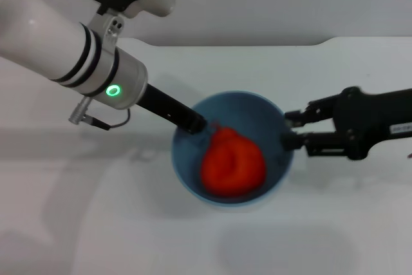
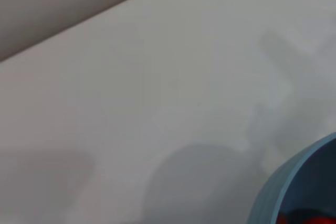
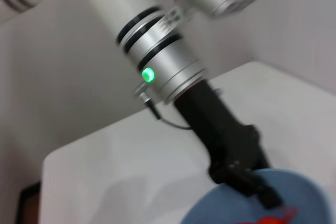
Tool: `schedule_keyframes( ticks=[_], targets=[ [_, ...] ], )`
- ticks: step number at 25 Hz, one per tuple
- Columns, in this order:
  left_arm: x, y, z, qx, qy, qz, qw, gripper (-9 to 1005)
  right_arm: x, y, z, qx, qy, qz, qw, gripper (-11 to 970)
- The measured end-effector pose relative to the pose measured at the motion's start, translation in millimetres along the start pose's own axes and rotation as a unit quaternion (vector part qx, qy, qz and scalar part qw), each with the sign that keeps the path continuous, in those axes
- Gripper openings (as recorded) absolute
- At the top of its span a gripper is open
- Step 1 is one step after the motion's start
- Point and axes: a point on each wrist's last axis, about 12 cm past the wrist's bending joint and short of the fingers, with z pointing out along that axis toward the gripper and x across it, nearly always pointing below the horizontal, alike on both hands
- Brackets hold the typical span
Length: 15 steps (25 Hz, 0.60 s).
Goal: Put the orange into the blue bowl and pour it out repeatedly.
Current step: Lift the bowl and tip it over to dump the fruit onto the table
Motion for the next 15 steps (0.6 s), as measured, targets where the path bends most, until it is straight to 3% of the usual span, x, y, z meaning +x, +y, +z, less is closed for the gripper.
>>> schedule_keyframes(
  ticks=[5,9,12,15],
  targets=[
    [1,7.5,-2,-0.038,-0.021,0.004,0.999,-2,9,-6.7,-24,0.043,-0.037,0.036,0.998,408],
    [4,18.8,-12,-0.101,-0.1,0.009,0.99,-2,30,-14.8,-48,0.088,-0.074,0.11,0.987,416],
    [9,15.2,-22,-0.135,-0.162,0.036,0.977,-1,51,-20.1,-64,0.114,-0.089,0.166,0.975,421],
    [17,0.7,-29,-0.172,-0.219,0.104,0.955,-1,69,-21.7,-72,0.131,-0.064,0.202,0.968,427]
  ],
)
